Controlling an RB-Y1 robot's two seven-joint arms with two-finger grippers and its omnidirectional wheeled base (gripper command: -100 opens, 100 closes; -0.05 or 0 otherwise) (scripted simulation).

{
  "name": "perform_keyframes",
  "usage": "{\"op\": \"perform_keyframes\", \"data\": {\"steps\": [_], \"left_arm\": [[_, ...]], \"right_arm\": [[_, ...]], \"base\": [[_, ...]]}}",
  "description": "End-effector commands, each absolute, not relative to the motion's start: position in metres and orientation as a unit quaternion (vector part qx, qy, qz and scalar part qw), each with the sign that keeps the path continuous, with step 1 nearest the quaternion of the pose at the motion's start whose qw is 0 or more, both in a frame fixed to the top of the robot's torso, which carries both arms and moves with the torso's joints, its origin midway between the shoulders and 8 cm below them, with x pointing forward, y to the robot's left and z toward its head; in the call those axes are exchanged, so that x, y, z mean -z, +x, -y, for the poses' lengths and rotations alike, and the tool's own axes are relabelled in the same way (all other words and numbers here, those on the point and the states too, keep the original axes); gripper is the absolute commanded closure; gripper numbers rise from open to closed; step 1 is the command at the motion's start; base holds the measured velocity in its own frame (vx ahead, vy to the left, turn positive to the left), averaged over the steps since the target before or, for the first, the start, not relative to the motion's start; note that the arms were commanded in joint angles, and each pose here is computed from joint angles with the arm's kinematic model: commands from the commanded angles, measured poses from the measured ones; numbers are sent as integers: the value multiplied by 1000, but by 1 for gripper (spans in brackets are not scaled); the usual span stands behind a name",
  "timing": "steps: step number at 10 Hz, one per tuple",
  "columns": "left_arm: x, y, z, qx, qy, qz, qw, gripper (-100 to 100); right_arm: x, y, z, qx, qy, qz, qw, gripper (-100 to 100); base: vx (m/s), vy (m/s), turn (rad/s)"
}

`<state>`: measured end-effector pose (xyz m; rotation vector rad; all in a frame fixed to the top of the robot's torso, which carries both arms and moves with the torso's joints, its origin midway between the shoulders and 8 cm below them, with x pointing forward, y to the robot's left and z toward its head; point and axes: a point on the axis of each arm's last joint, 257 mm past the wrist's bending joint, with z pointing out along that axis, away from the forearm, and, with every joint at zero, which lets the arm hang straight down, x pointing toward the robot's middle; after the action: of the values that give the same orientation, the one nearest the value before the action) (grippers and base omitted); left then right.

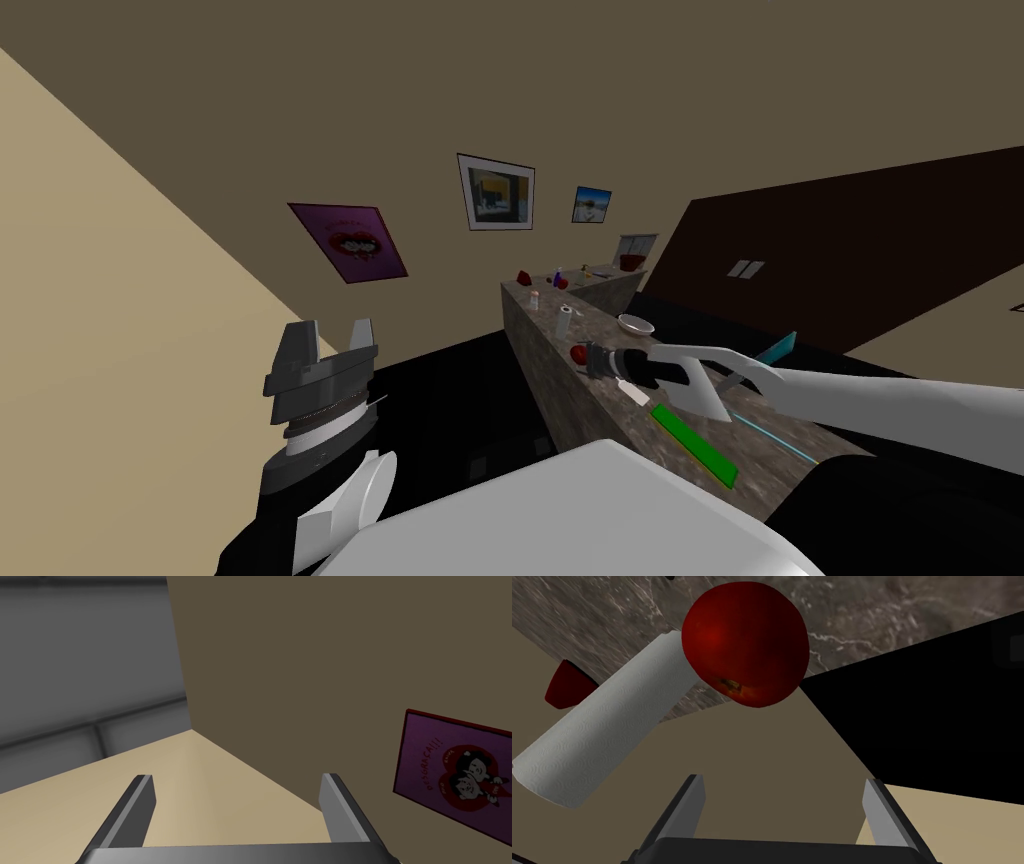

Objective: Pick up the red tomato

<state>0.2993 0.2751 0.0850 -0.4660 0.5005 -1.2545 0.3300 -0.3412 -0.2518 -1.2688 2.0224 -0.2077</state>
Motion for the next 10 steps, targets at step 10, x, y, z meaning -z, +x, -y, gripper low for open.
{"op": "perform_keyframes", "data": {"steps": [10], "left_arm": [[-85, 299, -275, 575, -214, -230, 756, 0]], "right_arm": [[270, 294, 384, 129, -618, -737, 242, -100]], "base": [[42, -23, 29]]}}
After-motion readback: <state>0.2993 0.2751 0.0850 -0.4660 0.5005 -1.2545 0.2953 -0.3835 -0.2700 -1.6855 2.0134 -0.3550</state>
